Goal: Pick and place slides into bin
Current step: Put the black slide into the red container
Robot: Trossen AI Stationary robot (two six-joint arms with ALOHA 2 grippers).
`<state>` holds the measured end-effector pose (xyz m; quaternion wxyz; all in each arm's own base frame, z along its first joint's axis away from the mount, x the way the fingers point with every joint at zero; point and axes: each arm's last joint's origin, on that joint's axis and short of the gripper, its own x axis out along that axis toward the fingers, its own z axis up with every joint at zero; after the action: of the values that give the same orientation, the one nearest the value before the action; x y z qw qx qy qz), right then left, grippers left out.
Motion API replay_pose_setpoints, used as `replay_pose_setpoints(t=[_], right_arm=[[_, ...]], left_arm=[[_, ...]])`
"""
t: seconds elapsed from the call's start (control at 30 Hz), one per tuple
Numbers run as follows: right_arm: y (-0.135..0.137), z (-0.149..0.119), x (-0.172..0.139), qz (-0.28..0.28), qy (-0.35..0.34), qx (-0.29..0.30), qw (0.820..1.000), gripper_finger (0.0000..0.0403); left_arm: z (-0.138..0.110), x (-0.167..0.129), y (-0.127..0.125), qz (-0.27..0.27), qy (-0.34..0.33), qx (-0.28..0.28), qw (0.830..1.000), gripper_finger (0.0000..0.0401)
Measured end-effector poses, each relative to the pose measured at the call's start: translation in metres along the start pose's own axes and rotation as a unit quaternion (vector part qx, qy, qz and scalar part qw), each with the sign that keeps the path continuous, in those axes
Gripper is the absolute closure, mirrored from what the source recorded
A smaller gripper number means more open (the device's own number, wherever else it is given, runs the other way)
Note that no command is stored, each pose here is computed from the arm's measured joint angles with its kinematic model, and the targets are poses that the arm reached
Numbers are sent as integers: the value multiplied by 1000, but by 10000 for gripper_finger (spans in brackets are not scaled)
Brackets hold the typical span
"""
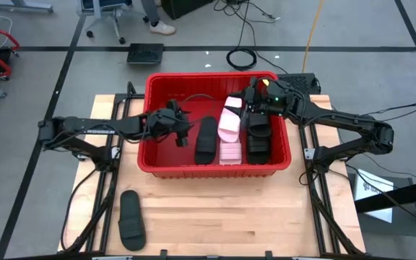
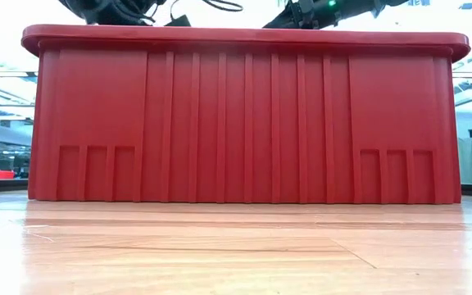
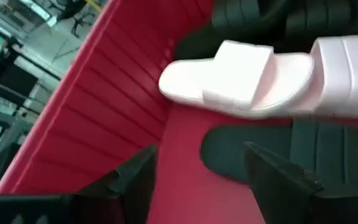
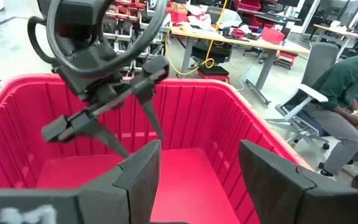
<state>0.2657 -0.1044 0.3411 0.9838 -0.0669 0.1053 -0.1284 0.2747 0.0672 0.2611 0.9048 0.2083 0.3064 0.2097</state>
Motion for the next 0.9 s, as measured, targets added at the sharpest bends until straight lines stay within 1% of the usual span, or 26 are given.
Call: replay_pose_setpoints(t=[0.03,0.2,0.27,0.4,0.5,0.6,0.77,0.9], right_arm=[[1,0,0,1,0,5,1000,195],[9,2,1,15,-4,10,1000,195],[13,3,1,22,-8,8,1000,195],[24,6,1,40,-17,4,999,195],[33,9,1,54,-27,5,998,195],[41,11,1,68,-32,14,997,195],[55,13,0,93,-33,31,995,195],[67,15,-1,113,-34,35,992,195]], left_arm=[[0,-4,1,3,2,-1,1000,164],[8,-24,8,11,-32,-14,999,164],[9,-34,9,11,-37,-8,999,164],[13,-57,11,33,-52,0,998,164],[18,-75,9,41,-76,3,996,164],[22,-94,6,49,-99,2,994,164],[24,-121,-3,65,-115,2,991,164],[27,-135,-17,47,-133,9,990,164]])
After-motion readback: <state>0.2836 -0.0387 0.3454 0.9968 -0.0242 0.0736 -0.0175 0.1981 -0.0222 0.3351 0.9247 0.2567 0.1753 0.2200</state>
